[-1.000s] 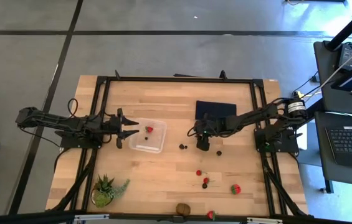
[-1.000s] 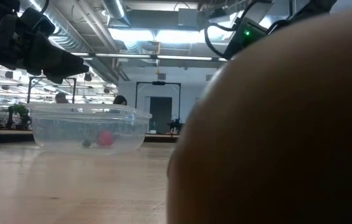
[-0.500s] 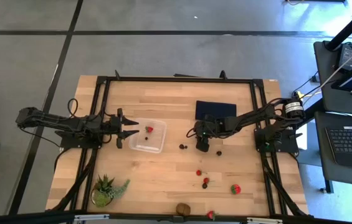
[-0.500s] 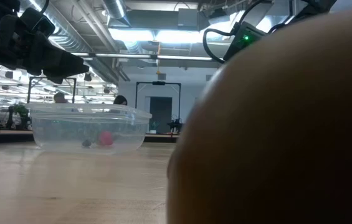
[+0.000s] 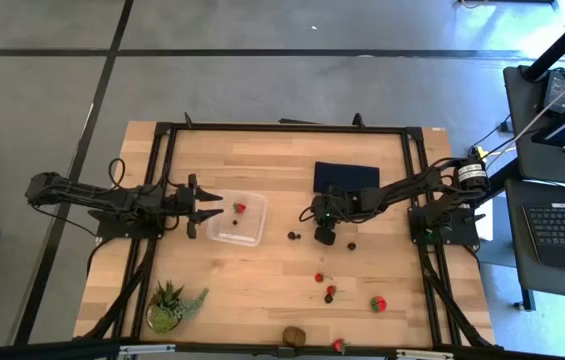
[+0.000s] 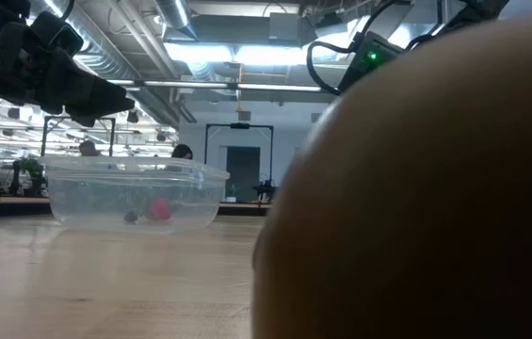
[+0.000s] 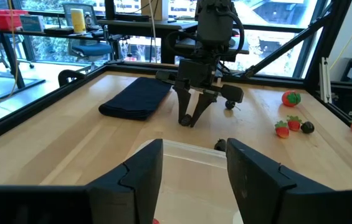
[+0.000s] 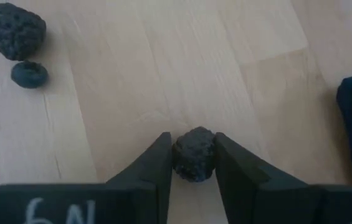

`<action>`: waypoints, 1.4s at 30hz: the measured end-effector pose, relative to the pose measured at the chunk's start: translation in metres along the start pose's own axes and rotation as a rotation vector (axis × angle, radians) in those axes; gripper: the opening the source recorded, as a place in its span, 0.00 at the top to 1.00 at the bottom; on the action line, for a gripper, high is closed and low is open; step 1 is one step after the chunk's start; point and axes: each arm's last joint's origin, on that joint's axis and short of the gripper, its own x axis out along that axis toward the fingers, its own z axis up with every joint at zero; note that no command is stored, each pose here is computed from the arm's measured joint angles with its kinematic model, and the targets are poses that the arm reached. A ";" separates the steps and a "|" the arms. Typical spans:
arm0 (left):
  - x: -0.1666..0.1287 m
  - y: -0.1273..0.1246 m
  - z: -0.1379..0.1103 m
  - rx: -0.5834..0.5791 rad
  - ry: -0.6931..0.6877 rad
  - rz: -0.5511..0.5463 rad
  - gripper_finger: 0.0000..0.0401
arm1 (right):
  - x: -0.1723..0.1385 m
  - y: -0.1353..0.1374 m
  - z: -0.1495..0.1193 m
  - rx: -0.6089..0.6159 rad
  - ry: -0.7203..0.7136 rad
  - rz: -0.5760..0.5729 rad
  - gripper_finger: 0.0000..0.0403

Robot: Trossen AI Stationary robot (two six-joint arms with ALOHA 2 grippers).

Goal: Pick and placing Produce into tupperware
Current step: Put the top blackberry into the transparent bin

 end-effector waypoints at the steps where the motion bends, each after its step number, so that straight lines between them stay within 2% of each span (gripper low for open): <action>1: 0.000 0.000 0.000 0.000 0.000 0.000 0.58 | 0.000 0.000 0.000 0.000 0.000 -0.001 0.75; 6: 0.000 0.000 0.000 0.000 0.000 0.000 0.59 | 0.000 0.000 0.001 0.009 -0.007 0.000 0.72; 10: 0.000 0.000 0.000 0.000 0.000 0.001 0.61 | -0.002 0.002 0.013 0.002 -0.033 -0.008 0.74; 16: 0.000 0.000 0.000 0.000 0.000 0.000 0.60 | -0.020 0.011 0.059 -0.072 -0.182 0.024 0.73; 23: 0.000 0.000 0.000 0.001 0.000 0.008 0.58 | -0.061 0.021 0.129 -0.245 -0.432 0.053 0.74; 27: 0.000 0.000 0.000 0.000 0.000 0.009 0.59 | -0.071 0.028 0.153 -0.316 -0.512 0.112 0.74; 32: 0.000 0.000 0.000 0.002 0.003 0.010 0.60 | -0.054 0.037 0.174 -0.341 -0.497 0.122 0.74; 42: 0.000 0.001 -0.003 0.008 0.031 0.012 0.59 | 0.021 0.060 0.198 -0.390 -0.266 0.195 0.73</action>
